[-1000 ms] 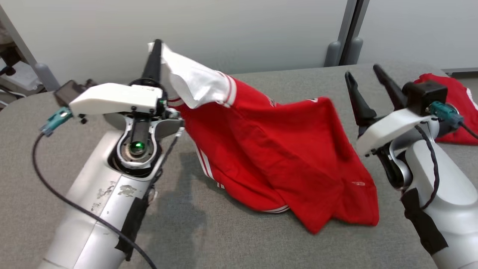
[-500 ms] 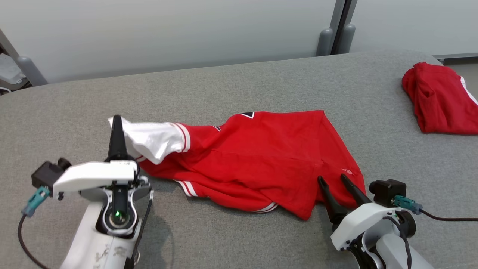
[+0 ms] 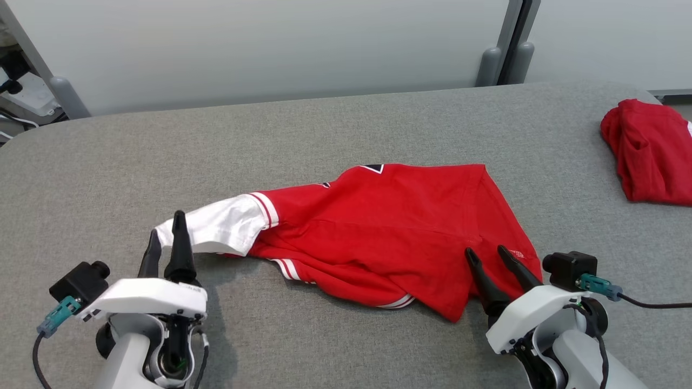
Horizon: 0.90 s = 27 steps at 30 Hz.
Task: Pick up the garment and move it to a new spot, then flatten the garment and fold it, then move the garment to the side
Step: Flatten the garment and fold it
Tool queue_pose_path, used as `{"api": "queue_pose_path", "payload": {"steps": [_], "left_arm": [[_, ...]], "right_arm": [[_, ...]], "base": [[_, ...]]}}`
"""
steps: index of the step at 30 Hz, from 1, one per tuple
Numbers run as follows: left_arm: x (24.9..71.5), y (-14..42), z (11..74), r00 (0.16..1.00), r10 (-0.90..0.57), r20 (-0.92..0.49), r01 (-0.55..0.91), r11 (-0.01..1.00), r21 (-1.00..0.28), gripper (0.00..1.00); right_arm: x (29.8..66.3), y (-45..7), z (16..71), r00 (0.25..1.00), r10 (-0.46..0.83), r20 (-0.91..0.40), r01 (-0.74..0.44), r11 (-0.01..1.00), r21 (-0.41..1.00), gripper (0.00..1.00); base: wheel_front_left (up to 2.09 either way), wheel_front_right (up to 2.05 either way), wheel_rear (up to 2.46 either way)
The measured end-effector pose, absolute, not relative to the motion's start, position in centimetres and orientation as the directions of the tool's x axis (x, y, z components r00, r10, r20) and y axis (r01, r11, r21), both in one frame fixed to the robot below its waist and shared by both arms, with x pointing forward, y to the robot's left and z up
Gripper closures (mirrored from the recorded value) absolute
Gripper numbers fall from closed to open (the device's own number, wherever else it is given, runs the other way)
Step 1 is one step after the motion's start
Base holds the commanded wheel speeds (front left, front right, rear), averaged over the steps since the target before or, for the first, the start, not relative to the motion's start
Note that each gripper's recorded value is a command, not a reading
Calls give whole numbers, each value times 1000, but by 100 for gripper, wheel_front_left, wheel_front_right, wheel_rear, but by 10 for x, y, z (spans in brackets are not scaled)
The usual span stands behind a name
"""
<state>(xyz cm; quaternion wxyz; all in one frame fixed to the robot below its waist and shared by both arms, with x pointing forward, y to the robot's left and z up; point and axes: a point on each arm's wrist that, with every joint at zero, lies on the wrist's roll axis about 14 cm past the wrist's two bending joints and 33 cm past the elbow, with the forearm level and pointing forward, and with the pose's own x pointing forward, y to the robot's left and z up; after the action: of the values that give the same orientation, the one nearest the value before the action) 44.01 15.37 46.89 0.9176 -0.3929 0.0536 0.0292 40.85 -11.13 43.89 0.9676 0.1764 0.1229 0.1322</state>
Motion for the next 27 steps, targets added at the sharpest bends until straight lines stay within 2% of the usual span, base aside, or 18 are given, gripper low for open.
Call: {"api": "queue_pose_path", "payload": {"steps": [6, 12, 22, 27], "left_arm": [[420, 174, 438, 978, 36, -207, -139, 851, -507, 0], [412, 190, 429, 972, 70, -222, -160, 896, -414, 0], [414, 186, 416, 968, 22, -251, -120, 917, -381, 0], [425, 183, 425, 975, 3, -221, -88, 922, -376, 0]], "right_arm": [[406, -116, 440, 937, 295, -186, -212, 905, 368, 0], [400, -119, 434, 938, 285, -198, -196, 907, 372, 0], [396, -126, 434, 944, 268, -194, -182, 911, 370, 0], [394, -132, 435, 946, 258, -195, -177, 917, 357, 0]], "base": [[0, 0, 0], [0, 0, 0], [0, 0, 0], [0, 0, 0]]}}
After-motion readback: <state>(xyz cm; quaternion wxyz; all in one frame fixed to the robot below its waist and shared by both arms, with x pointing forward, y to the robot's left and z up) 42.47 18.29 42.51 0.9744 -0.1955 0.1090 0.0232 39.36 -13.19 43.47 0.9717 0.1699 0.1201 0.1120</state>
